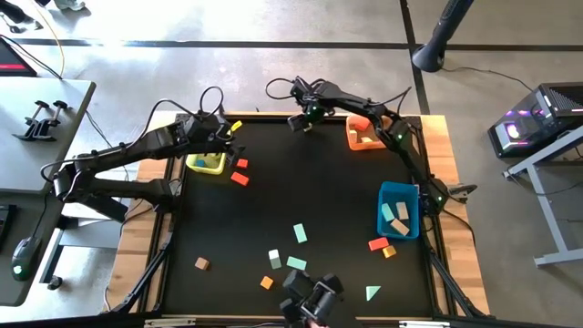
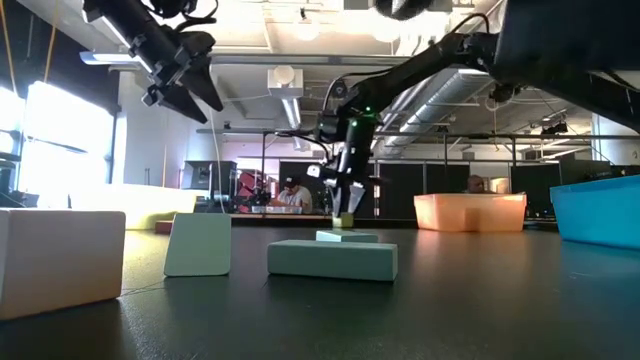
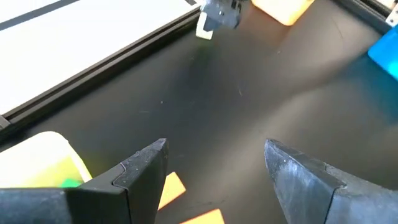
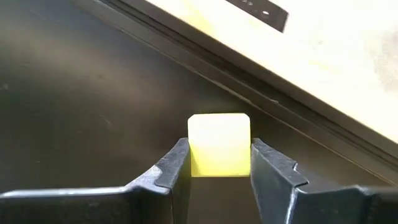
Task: Sort blocks by size
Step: Put the yellow square block into the yellow bin, then put the orange rectangle block into the blue bin
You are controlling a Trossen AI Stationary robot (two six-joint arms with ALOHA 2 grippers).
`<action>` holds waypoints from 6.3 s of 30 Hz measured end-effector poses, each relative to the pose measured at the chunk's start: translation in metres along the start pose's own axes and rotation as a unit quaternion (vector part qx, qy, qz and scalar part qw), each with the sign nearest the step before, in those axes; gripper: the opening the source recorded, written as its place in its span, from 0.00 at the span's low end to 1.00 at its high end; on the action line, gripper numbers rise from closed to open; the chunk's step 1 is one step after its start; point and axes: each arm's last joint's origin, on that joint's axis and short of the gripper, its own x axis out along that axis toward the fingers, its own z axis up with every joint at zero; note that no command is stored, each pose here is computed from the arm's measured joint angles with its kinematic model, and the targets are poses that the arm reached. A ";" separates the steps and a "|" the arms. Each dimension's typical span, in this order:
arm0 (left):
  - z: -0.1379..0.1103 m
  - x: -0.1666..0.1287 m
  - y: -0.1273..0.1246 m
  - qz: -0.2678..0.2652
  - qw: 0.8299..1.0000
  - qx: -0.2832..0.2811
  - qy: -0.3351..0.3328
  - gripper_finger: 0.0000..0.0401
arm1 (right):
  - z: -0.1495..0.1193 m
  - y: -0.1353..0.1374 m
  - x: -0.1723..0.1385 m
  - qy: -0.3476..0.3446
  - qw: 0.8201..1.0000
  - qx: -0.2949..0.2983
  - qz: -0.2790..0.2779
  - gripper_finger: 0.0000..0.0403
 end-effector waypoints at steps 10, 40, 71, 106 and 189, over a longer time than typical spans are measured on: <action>-0.001 0.000 0.000 0.001 0.998 0.059 0.004 0.63 | -0.029 0.046 -0.067 -0.009 0.996 -0.087 0.012 0.32; 0.019 -0.031 -0.021 -0.134 0.863 0.446 -0.196 0.64 | -0.140 0.154 -0.099 -0.302 0.813 0.078 0.491 0.33; 0.027 -0.004 -0.030 -0.086 0.920 0.336 -0.183 0.66 | -0.142 0.149 -0.106 -0.282 0.734 0.067 0.615 0.33; 0.029 0.014 -0.031 -0.030 0.931 0.325 -0.164 0.66 | -0.132 0.137 -0.088 -0.276 0.776 0.139 0.550 0.33; 0.015 -0.007 0.087 0.086 0.993 0.016 0.079 0.63 | -0.147 0.062 -0.131 -0.211 0.938 0.152 0.230 0.55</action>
